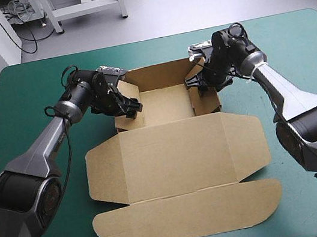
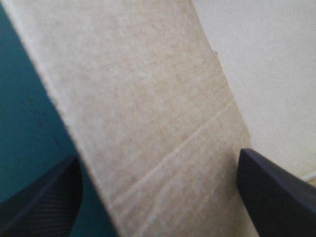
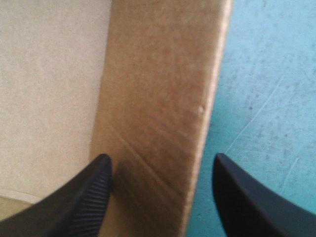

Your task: Fold the box

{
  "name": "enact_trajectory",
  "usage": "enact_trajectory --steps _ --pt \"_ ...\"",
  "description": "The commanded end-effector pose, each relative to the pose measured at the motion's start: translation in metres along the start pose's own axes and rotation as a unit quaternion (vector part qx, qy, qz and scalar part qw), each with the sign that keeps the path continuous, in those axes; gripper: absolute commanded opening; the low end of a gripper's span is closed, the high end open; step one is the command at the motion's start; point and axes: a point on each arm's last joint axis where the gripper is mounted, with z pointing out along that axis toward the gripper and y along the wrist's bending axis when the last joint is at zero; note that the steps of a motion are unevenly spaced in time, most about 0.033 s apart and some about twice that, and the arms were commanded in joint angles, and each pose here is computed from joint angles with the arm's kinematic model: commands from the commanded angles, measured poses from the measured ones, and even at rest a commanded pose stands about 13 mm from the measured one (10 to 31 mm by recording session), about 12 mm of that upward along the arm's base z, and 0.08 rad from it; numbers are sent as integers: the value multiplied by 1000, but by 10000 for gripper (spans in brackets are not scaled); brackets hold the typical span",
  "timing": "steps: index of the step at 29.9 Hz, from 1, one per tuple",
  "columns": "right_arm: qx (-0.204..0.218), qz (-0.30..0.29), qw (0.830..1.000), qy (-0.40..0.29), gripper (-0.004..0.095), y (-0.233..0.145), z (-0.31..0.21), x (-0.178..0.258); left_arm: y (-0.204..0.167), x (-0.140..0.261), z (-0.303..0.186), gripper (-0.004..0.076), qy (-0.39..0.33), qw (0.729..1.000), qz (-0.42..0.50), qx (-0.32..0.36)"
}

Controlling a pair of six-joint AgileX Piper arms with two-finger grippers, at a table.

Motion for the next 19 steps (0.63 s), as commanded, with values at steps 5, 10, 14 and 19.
enact_trajectory --steps 5,10,14,19 --pt "-4 -16 998 -55 820 5 -39 -3 -4 -21 -52 610 -103 995 0 2" --pt "-5 -25 995 -97 820 7 -65 -4 -4 -29 -73 610 -122 993 1 1" --pt "-7 -34 990 -135 819 11 -99 -3 -4 -34 -96 610 -137 990 16 -5" --pt "-5 -59 980 -189 819 15 -146 4 -4 -28 -138 608 -184 982 37 -16"
